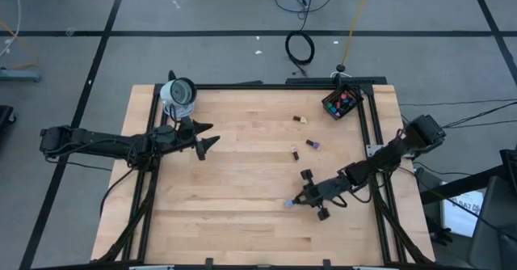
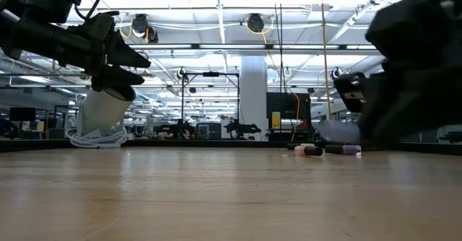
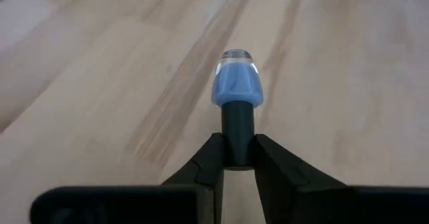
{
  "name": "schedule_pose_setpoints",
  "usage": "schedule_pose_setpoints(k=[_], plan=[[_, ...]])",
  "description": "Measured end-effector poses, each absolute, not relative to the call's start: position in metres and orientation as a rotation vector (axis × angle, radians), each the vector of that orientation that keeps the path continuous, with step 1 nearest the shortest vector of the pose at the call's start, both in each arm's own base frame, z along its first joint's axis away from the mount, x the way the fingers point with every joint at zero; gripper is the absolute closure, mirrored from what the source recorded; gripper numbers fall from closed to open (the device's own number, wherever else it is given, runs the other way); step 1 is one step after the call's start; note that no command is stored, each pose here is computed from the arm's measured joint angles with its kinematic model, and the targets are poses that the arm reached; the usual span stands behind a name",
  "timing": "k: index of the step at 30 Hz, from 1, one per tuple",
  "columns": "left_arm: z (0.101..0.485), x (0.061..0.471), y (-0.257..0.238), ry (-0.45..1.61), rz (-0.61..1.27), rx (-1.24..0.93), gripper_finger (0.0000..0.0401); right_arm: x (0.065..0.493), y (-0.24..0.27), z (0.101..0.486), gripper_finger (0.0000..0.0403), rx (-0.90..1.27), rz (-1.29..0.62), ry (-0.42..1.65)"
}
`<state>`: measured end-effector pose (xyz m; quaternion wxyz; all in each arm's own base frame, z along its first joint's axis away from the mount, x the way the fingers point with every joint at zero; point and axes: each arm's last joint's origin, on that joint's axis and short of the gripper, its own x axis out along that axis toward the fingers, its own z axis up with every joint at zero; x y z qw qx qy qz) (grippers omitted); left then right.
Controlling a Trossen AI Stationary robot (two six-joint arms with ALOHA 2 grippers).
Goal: Pick & Place Nail Polish
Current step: Put the light blue nail polish into the black bin
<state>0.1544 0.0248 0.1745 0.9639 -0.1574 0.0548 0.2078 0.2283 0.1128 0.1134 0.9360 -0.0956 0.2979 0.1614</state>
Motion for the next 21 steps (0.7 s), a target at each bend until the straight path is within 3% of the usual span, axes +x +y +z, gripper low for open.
schedule_pose_setpoints(k=[9, 17, 21], plan=[[0.175, 0.154, 0.025, 0.111, 0.421, -0.319, 0.0091, 0.229, 0.09, 0.152, 0.0354, -0.08, 0.261, 0.477], [0.174, 0.154, 0.025, 0.111, 0.421, -0.319, 0.0087, 0.216, 0.09, 0.185, 0.0354, 0.014, 0.572, 0.032], [0.174, 0.154, 0.025, 0.11, 0.421, -0.32, 0.0092, 0.21, 0.093, 0.196, 0.0354, 0.119, 0.704, -0.08]])
